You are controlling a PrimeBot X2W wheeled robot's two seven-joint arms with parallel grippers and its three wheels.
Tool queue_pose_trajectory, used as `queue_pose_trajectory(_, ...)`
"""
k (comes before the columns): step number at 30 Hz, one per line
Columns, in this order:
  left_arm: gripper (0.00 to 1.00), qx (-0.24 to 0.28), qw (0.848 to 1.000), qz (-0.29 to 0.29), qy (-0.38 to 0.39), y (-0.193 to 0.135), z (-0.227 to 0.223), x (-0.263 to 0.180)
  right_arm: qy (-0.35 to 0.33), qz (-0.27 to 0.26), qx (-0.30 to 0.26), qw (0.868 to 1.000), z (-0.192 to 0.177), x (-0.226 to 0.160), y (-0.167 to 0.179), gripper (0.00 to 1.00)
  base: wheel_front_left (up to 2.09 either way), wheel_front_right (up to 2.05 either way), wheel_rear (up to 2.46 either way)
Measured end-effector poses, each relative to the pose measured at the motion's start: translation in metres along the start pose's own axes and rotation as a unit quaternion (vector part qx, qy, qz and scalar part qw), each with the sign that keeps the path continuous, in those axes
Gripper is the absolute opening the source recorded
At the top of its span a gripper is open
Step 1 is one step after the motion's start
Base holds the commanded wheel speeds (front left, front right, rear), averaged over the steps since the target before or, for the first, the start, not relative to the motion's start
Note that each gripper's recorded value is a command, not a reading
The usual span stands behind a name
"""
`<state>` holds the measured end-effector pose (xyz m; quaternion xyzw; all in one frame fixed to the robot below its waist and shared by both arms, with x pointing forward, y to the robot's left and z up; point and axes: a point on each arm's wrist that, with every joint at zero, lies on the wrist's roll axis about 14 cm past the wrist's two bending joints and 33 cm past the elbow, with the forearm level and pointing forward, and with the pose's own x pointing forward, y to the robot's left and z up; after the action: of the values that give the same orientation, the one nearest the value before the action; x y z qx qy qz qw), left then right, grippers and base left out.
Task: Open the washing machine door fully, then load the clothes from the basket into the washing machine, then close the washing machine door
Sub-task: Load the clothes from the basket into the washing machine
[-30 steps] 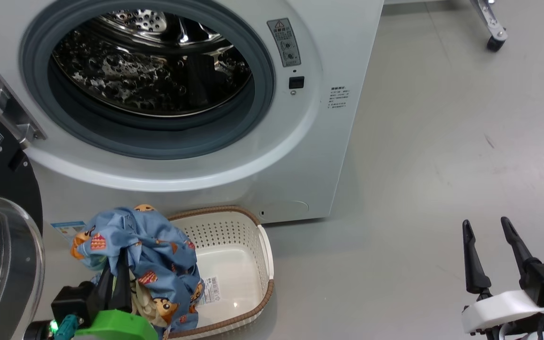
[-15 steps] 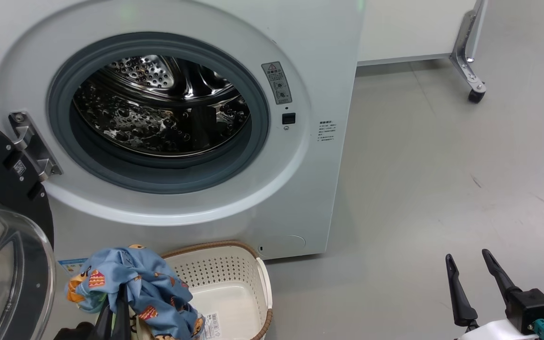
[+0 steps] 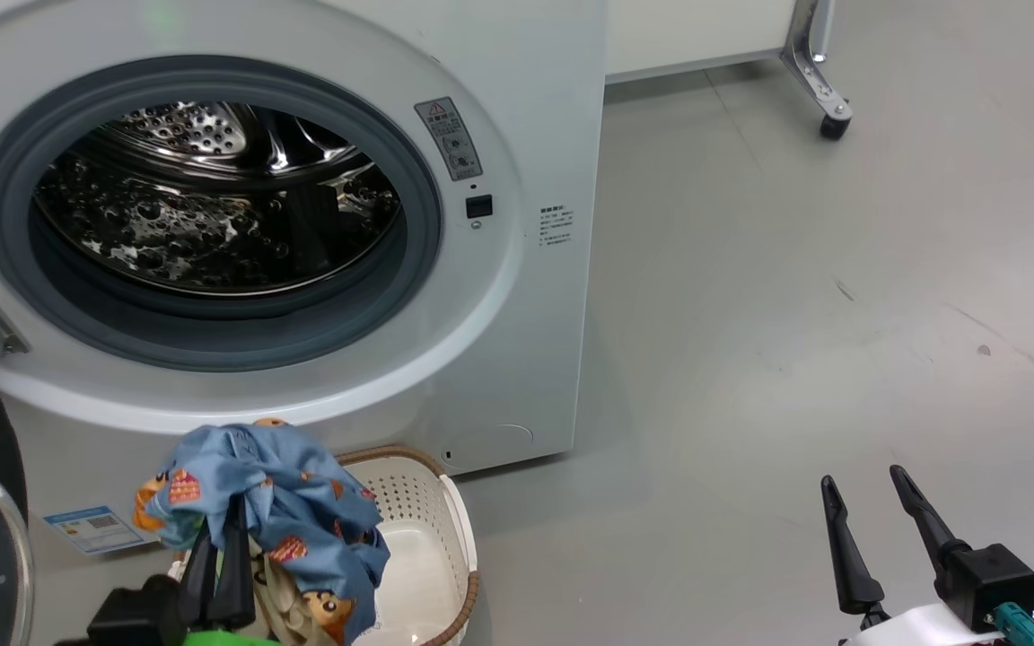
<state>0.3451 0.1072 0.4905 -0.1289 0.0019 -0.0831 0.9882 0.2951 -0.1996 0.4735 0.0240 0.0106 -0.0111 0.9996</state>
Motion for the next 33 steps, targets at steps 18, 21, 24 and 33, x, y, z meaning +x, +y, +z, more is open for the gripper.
queue_pose_trajectory(18,0.0,0.069,0.996,-0.033,-0.049,0.005,0.041,0.146,0.018,-0.038,0.018,0.999,-0.005,0.021,-0.012,1.0,0.0,0.0,0.0)
queue_pose_trajectory(21,0.0,0.081,0.995,-0.031,-0.043,0.01,0.039,0.172,0.026,-0.047,0.019,0.998,-0.009,0.022,-0.016,1.0,0.0,0.0,0.0)
queue_pose_trajectory(24,0.0,0.097,0.994,-0.033,-0.031,0.013,0.03,0.195,0.035,-0.055,0.024,0.998,-0.013,0.022,-0.019,1.0,0.0,0.0,0.0)
queue_pose_trajectory(33,0.0,0.114,0.993,-0.035,0.014,0.018,-0.008,0.254,0.064,-0.072,0.052,0.994,-0.029,0.027,-0.021,1.0,0.0,0.0,0.0)
